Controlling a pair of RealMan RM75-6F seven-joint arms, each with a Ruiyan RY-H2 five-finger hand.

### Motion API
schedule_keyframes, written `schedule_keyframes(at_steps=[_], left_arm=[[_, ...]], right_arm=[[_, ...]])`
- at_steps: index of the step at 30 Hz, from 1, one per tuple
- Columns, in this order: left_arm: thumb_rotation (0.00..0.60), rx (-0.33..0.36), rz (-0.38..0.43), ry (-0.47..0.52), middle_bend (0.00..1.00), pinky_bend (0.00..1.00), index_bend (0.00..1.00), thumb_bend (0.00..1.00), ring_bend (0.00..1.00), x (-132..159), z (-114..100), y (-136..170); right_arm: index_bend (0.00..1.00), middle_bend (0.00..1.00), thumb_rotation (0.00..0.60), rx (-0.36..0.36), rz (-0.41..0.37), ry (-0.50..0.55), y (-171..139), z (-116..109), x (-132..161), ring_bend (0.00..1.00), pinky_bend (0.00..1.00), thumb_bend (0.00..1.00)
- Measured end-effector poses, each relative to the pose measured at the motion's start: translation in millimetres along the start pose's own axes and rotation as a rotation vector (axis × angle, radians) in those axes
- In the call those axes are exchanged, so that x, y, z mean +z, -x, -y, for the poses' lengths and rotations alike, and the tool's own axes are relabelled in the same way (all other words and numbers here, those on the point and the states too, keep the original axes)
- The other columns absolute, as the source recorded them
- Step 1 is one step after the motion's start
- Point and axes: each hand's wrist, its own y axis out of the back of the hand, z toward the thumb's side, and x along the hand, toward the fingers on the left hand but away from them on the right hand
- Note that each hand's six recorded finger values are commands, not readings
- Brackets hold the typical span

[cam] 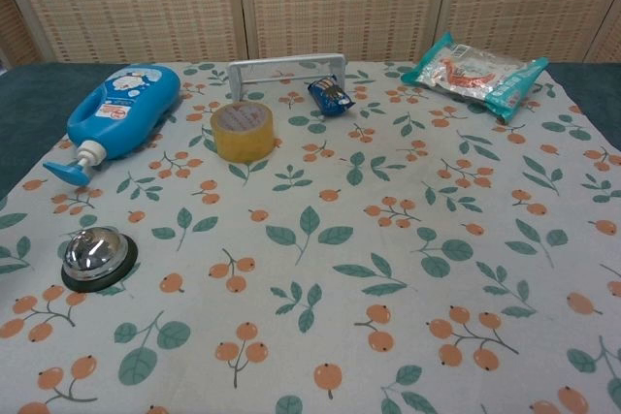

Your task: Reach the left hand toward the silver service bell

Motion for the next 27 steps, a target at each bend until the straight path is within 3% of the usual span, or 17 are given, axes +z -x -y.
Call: schedule_keyframes(at_steps=[10, 17, 27], left_arm=[[0.600, -0.007, 0.022, 0.004, 0.00, 0.15, 0.00, 1.00, 0.00, 7.3, 5.4, -2.8], [0.600, 0.012, 0.117, 0.070, 0.00, 0.10, 0.00, 1.00, 0.00, 29.9, 15.7, -10.4], [0.600, 0.002, 0.226, 0.156, 0.00, 0.09, 0.00, 1.00, 0.00, 76.6, 66.6, -34.5]], right_arm=[[0.06, 0.00, 0.600, -0.024, -0.014, 0.018, -4.9, -5.6, 0.4, 0.00, 0.02, 0.19], [0.06, 0.00, 0.600, -0.018, -0.016, 0.021, -5.7, -6.1, 0.1, 0.00, 0.02, 0.19], [0.06, 0.00, 0.600, -0.029, -0.017, 0.046, -7.6, -12.5, -2.8, 0.00, 0.02, 0.19]])
